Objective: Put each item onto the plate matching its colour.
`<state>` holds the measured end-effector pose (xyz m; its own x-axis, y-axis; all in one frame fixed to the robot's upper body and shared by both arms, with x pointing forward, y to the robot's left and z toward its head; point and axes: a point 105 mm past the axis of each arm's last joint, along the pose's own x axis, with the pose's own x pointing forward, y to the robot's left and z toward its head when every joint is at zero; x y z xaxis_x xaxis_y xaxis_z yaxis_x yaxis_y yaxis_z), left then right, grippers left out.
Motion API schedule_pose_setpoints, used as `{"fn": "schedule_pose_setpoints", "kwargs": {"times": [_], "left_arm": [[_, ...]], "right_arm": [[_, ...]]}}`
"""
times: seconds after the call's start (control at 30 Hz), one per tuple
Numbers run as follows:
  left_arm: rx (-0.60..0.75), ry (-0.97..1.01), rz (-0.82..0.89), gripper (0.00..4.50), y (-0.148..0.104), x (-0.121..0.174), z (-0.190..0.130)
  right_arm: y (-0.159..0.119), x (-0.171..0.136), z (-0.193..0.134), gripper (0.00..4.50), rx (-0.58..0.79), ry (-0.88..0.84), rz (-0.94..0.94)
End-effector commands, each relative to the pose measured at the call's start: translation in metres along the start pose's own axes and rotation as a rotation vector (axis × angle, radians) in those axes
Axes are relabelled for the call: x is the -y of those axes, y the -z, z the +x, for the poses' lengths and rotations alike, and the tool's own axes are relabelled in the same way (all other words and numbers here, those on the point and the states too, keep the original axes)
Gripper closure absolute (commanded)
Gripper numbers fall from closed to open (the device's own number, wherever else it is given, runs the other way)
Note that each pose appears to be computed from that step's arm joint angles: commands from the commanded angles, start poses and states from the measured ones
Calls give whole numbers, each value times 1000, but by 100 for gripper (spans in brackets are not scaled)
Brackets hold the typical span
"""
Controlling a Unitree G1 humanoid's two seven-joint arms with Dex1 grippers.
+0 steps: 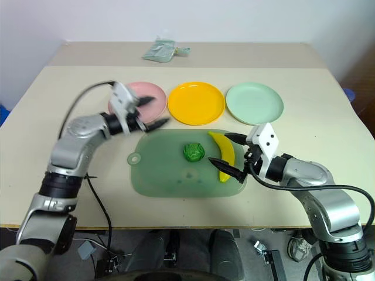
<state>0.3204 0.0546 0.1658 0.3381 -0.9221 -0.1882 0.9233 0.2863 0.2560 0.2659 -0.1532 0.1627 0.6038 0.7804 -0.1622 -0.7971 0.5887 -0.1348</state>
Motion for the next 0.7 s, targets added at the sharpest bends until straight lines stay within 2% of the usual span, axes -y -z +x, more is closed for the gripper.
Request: {"fn": "schedule_pose_setpoints", "kwargs": {"times": [0.03, 0.23, 0.37, 0.47, 0.53, 0.6, 0.7], "left_arm": [[-12, 96, 43, 2, -5, 17, 10], [-47, 82, 59, 2, -1, 8, 12], [-46, 30, 45, 2, -1, -4, 2], [-100, -53, 31, 2, 13, -14, -25], [-120, -133, -4, 2, 25, -15, -57], [-127, -165, -38, 2, 33, -6, -82], [-168, -167, -64, 2, 46, 11, -101]], "right_arm": [[-10, 0, -4, 0, 30, 6, -35], [-9, -6, 1, 0, 37, -2, -32], [-8, -7, 12, 0, 43, -17, -40], [-5, -18, 33, 0, 22, -77, -88], [-2, -15, 53, 0, 11, -61, -122], [2, -12, 69, 0, -10, -50, -135], [8, -14, 81, 0, -33, -80, -166]]}}
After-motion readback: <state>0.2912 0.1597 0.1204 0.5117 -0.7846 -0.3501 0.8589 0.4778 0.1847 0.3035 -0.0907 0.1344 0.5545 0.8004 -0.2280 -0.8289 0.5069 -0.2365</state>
